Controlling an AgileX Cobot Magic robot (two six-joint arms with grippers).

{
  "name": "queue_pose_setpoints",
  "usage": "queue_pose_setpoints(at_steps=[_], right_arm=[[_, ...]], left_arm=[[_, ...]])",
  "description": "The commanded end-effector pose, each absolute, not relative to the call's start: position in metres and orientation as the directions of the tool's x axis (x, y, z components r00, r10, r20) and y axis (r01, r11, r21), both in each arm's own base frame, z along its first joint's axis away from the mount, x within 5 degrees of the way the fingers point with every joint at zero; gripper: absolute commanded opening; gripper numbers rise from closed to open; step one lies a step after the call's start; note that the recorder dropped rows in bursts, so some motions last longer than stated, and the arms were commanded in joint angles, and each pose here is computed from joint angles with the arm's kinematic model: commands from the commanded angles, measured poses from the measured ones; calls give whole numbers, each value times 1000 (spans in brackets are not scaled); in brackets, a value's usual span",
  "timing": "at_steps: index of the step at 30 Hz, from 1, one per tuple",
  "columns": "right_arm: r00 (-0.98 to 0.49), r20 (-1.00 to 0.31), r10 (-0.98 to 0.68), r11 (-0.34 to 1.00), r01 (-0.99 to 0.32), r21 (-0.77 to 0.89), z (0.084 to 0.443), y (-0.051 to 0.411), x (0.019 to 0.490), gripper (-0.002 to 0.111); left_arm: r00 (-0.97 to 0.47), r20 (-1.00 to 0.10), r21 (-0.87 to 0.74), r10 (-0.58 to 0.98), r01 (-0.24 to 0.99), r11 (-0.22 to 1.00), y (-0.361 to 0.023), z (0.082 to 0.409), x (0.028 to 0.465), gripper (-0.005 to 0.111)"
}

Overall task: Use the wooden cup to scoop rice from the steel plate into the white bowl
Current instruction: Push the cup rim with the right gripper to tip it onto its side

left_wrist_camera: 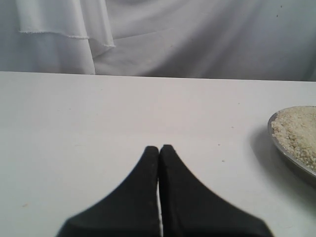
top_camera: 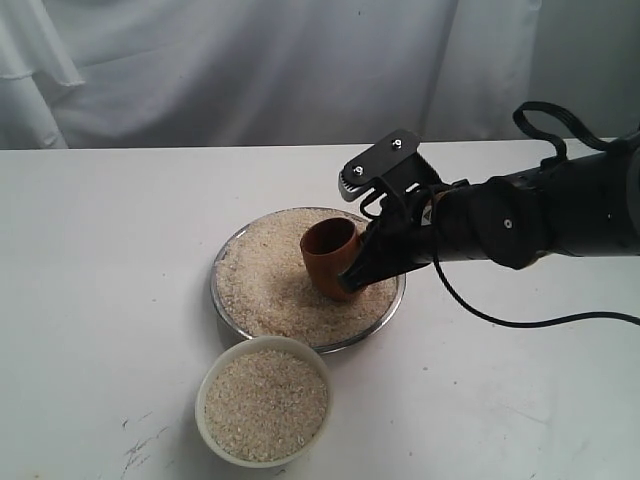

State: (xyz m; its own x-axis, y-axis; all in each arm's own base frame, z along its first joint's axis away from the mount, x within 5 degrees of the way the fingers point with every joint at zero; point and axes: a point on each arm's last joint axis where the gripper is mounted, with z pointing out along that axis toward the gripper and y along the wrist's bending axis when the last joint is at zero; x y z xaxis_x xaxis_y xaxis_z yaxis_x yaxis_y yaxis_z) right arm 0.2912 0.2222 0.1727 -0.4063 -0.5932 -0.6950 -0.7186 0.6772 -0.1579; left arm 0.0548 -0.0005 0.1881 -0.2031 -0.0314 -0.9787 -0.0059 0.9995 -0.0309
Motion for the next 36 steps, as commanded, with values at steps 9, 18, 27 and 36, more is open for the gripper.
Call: queue_pose_setpoints(at_steps=[9,18,27,36], right_arm=[[-351,-743,-570,663,-730,-164,178,238,285,0],[-367,-730,-576,666,-729,-158,160,241,288,0],[-322,-800,-506,697,-699,-160,168,245,294,0],[-307,-802,-513,679,-716,-160,167,263,303,0]], left_arm=[[-196,-980,-35,-35,-5,999,-1,187,55,0],[-196,-980,-35,-35,-5,999,-1,187,55,0],[-196,-980,-35,-35,-5,999,-1,187,55,0],[-196,-980,-35,-35,-5,999,-1,187,55,0]])
